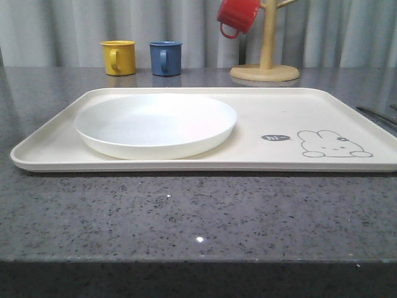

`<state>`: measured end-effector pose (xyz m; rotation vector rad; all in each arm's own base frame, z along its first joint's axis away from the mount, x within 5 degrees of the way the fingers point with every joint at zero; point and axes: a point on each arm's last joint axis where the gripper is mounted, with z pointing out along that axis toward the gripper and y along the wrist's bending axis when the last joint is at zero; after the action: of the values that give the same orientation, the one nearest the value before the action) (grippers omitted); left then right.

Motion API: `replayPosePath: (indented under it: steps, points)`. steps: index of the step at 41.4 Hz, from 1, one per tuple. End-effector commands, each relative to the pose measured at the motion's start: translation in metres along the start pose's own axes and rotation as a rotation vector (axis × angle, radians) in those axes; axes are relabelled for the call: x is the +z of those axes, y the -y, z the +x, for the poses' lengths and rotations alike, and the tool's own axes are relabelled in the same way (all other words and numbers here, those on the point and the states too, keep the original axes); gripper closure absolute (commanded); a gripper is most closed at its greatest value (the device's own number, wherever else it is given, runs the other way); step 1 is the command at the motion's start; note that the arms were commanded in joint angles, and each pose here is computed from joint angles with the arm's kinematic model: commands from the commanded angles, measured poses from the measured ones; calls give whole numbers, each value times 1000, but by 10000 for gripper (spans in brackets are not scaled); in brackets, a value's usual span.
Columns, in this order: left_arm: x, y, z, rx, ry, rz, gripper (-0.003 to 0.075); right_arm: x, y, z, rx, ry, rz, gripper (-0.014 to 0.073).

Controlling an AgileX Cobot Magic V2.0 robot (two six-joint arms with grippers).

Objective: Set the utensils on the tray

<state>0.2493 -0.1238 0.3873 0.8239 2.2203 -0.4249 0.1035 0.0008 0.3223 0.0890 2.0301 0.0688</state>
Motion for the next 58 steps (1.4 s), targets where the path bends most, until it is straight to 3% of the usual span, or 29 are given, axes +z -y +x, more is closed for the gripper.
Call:
replayPosePath:
  steps: [1, 8, 16, 23, 37, 44, 58]
  points:
    - [-34, 32, 4, 109, 115, -1, 365, -3, 0, -15, -14, 91, 6, 147]
    - [-49, 54, 38, 155, 152, 22, 402, -3, 0, -15, -14, 91, 6, 147]
    - [-62, 51, 81, 116, 163, -85, 418, -3, 0, -15, -7, 87, 1, 147]
    - [-84, 54, 100, 107, 245, -123, 418, -6, -1, -18, -11, 73, 0, 148]
    - [-100, 58, 105, 116, 305, -132, 418, 10, -21, -57, -115, -330, -86, 192]
    - [-99, 58, 105, 115, 301, -131, 418, 44, -33, -73, -148, -493, -101, 247]
    - [-99, 58, 105, 115, 301, -131, 418, 122, -39, -84, -193, -694, -44, 253]
